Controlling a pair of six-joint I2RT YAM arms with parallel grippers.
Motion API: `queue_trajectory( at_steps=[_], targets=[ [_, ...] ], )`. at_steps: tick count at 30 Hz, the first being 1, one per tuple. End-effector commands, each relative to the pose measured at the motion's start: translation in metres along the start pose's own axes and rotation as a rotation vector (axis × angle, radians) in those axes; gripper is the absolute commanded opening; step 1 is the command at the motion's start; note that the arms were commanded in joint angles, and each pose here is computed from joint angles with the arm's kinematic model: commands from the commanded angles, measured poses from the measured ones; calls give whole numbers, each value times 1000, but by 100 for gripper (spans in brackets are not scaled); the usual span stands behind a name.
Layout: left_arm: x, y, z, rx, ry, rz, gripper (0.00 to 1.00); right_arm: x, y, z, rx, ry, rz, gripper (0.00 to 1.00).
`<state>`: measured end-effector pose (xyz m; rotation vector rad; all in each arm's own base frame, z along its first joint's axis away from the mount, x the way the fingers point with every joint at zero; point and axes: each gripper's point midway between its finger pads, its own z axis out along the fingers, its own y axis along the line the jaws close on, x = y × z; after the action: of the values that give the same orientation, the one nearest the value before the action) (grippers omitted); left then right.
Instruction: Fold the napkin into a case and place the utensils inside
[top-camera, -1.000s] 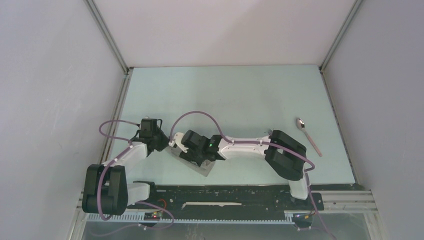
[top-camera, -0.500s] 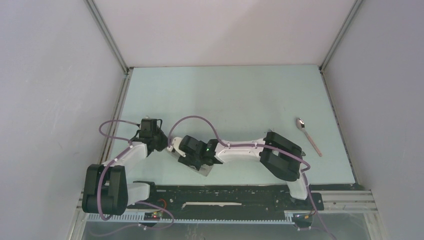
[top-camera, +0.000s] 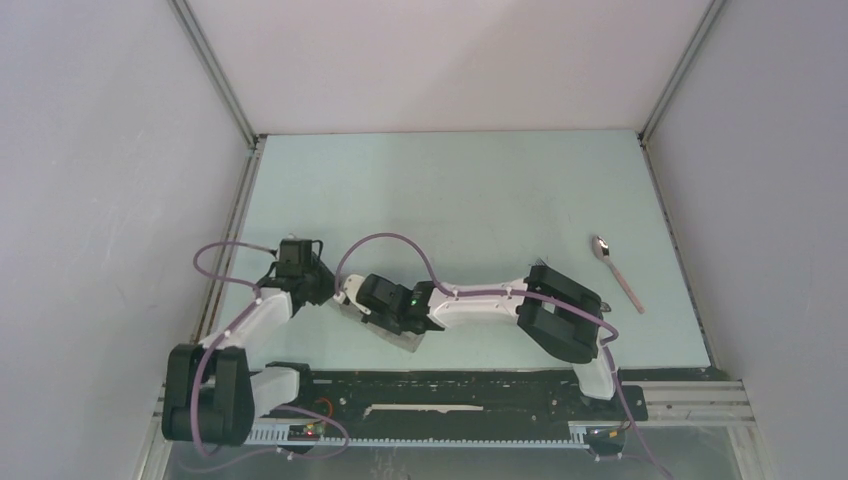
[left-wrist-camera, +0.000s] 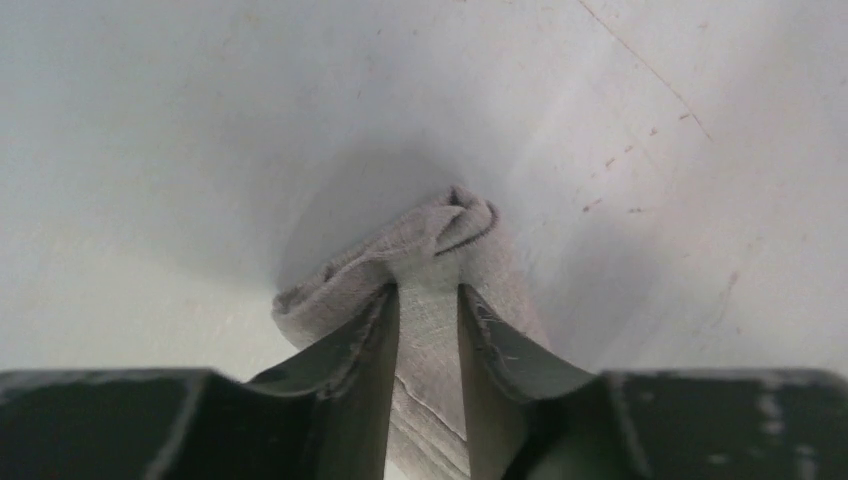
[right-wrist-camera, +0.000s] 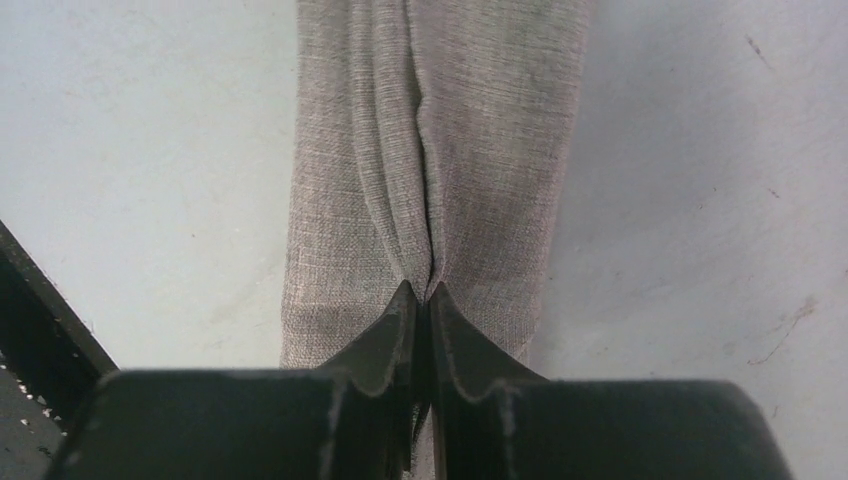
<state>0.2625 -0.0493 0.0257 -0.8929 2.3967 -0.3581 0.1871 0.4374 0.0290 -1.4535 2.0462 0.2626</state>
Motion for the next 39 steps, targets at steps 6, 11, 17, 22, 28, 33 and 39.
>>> queue_trajectory(
  at_steps=[6, 11, 17, 22, 28, 33, 39],
  targets=[
    [5, 28, -64, -81, -78, -49, 42, -29, 1, -20, -50, -88, 94, 1],
    [44, 19, -63, -18, 44, -84, 23, -32, 0, -21, -65, -97, 133, 0],
    [89, 13, -48, 52, 156, -88, 5, -35, 0, -24, -81, -106, 160, 0],
    [102, 1, -36, 146, 183, -112, 5, -38, 2, -29, -107, -114, 190, 0],
    [115, 2, -28, 149, 202, -107, 4, -46, 11, -40, -185, -130, 235, 0],
    [112, 8, -29, 131, 169, -107, 3, -45, 22, -38, -251, -115, 301, 0],
    [109, 13, -30, 113, 151, -97, 3, -30, 39, -18, -306, -51, 372, 0]
  ],
)
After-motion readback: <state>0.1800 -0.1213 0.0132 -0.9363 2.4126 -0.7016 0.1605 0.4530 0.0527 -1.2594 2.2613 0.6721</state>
